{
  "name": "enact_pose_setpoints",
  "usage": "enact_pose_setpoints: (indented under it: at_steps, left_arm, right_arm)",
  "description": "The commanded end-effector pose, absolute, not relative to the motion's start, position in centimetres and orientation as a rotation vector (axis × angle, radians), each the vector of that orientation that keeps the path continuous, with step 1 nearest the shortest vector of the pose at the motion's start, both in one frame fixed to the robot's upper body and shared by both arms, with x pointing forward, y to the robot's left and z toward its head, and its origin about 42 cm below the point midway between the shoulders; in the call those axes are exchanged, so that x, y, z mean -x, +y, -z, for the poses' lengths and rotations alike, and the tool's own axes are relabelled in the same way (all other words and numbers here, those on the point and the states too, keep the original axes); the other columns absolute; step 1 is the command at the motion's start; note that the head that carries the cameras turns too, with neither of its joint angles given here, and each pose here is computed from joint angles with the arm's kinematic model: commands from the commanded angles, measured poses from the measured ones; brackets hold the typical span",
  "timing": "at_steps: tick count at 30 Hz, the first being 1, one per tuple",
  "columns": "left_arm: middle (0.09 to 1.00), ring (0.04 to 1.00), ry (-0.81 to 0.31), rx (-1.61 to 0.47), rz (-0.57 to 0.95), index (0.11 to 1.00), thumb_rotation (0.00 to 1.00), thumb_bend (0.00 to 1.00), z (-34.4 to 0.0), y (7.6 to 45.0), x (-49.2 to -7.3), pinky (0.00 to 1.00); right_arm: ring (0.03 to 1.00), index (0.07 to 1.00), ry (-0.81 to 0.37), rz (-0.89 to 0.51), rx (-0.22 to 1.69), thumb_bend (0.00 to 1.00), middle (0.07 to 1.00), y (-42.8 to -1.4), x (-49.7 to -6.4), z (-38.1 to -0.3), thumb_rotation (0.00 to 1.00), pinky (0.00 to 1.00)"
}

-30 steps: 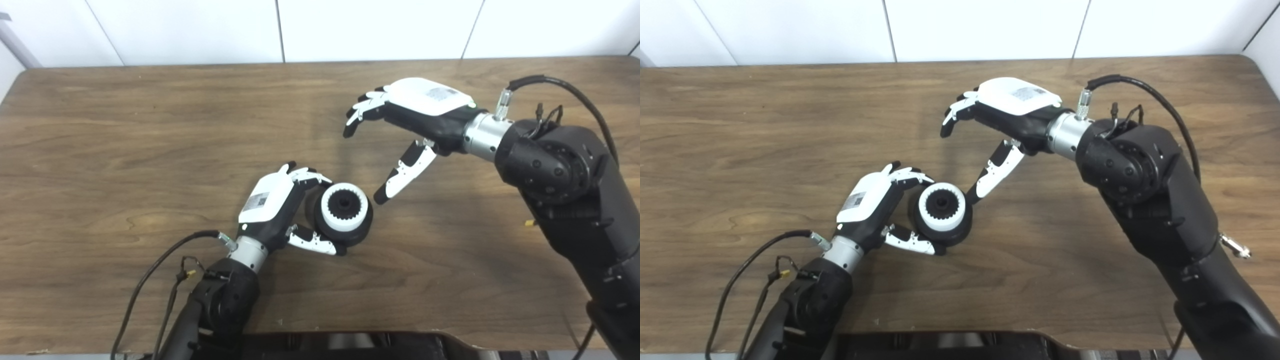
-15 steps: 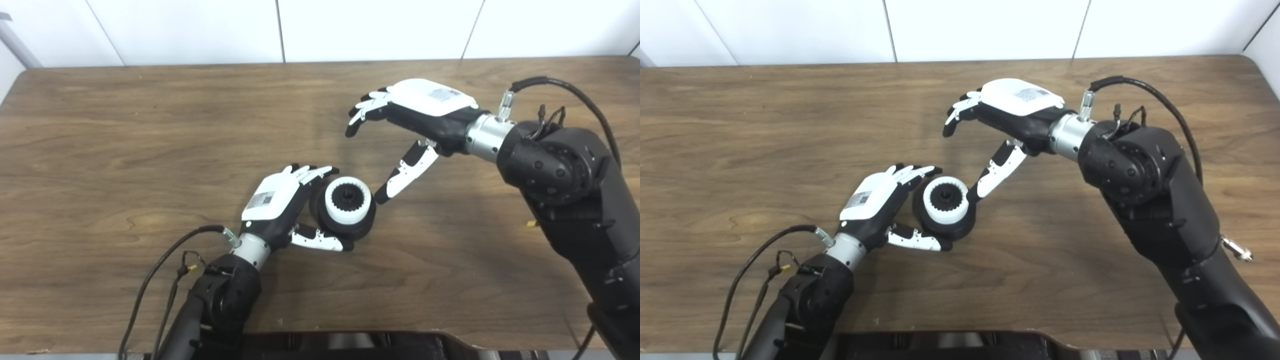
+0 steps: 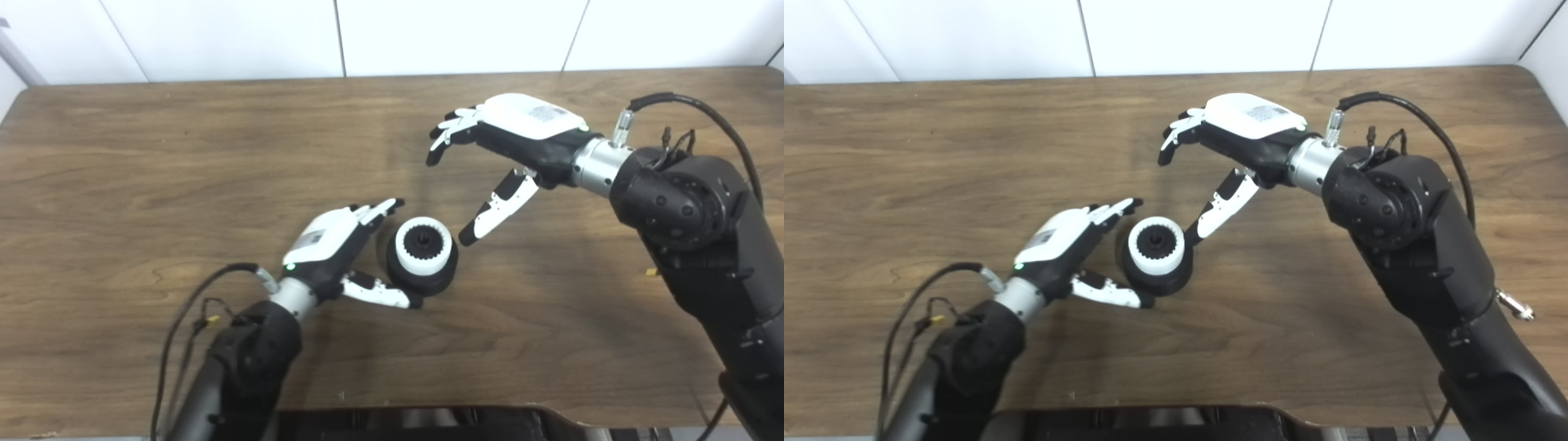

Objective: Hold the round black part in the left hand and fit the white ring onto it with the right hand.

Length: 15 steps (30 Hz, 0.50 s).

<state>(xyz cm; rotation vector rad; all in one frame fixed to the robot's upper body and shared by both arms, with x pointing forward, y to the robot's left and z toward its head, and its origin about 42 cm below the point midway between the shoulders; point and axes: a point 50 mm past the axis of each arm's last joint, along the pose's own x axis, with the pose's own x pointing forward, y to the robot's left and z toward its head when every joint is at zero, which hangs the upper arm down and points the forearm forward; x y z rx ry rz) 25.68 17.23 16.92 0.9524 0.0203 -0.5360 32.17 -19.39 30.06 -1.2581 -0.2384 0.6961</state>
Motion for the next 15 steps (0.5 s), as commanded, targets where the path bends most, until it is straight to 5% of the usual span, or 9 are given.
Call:
enact_pose_setpoints:
  at_steps: [1,4,8,10,11,15]
  left_arm:
    - [0.965,0.981,-0.001,-0.963,0.517,0.991,0.46,1.00,-19.0,18.2,-26.3,1.00]
    - [0.963,0.970,-0.013,-0.892,0.463,0.981,0.47,1.00,-20.9,19.4,-26.6,0.98]
    - [0.915,0.894,-0.047,-0.680,0.274,0.922,0.50,0.96,-21.8,21.4,-27.3,0.80]
    - [0.907,0.893,-0.057,-0.576,0.201,0.908,0.57,0.86,-21.6,21.9,-27.5,0.82]
    - [0.926,0.915,-0.061,-0.530,0.154,0.932,0.71,0.76,-21.5,22.3,-27.7,0.85]
    - [0.915,0.916,-0.077,-0.452,0.058,0.929,0.88,0.62,-21.1,23.7,-28.4,0.87]
  right_arm:
    - [0.953,0.744,-0.290,-0.627,1.259,1.00,0.889,-20.0,-32.6,-31.4,0.44,0.95]
    - [0.937,0.753,-0.225,-0.609,1.205,1.00,0.887,-20.6,-32.4,-30.9,0.42,0.93]
    - [0.902,0.790,-0.120,-0.540,1.033,0.94,0.893,-22.6,-31.5,-29.0,0.38,0.82]
    - [0.869,0.800,-0.101,-0.489,0.982,0.82,0.876,-23.2,-31.2,-28.2,0.39,0.78]
    - [0.868,0.821,-0.088,-0.441,0.942,0.74,0.879,-23.6,-30.9,-27.6,0.41,0.78]
    - [0.809,0.811,-0.040,-0.296,0.780,0.63,0.833,-24.8,-30.0,-25.1,0.41,0.73]
